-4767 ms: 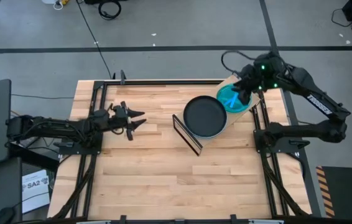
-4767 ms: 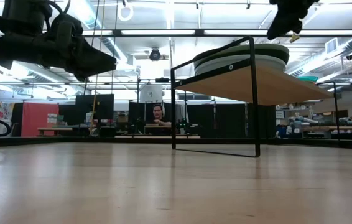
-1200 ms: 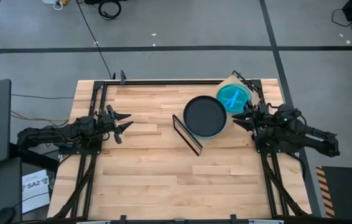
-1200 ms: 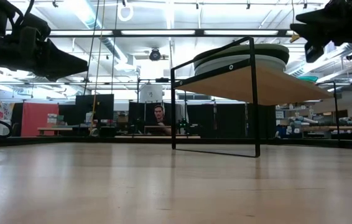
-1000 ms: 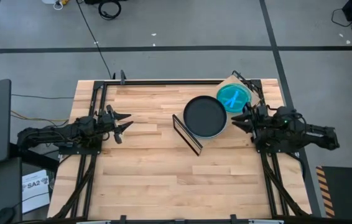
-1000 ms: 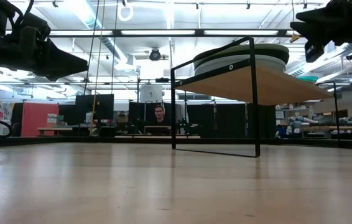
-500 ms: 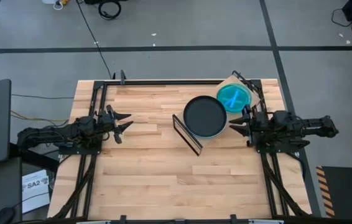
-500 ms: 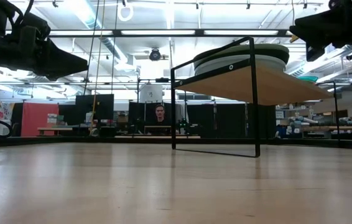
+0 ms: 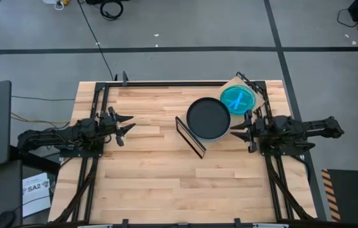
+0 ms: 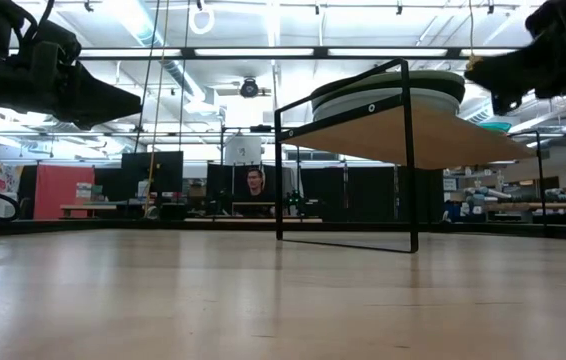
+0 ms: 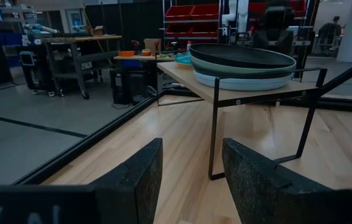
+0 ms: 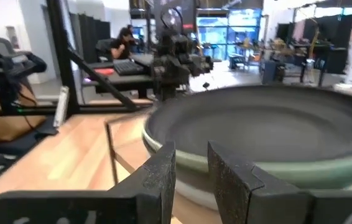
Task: Place and stack plates onto a shelf
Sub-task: Return to Home Position
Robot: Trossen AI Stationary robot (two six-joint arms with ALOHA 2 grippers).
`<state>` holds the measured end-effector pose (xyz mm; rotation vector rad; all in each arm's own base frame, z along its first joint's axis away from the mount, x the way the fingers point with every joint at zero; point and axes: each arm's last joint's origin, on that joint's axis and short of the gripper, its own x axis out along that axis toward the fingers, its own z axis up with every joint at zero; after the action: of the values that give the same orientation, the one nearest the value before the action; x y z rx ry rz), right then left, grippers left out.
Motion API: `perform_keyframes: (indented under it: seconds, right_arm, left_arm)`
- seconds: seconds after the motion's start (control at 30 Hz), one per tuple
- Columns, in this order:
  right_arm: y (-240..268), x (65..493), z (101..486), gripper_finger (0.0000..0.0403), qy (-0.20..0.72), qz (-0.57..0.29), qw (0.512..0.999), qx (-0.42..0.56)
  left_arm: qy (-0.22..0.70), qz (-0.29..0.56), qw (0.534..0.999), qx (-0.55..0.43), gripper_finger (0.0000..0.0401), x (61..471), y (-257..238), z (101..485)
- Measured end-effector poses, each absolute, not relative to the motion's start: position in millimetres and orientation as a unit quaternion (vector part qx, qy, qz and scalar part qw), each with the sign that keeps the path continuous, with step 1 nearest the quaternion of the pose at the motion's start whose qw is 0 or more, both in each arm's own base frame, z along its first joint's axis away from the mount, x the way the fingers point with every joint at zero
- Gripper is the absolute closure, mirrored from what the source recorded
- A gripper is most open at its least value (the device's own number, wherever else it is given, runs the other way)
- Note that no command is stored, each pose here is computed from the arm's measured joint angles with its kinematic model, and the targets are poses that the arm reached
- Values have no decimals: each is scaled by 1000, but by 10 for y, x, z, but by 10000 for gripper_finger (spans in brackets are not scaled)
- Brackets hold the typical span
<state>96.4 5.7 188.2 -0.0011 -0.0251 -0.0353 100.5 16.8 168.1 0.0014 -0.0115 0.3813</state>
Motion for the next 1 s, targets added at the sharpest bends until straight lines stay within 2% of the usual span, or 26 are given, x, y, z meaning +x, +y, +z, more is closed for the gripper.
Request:
perform_keyframes:
  seconds: [1.0]
  right_arm:
    - [49, 1010, 1651, 303, 6, -38, 999, -15]
  left_arm:
    - [-6, 189, 982, -2, 229, 1005, 168, 1681]
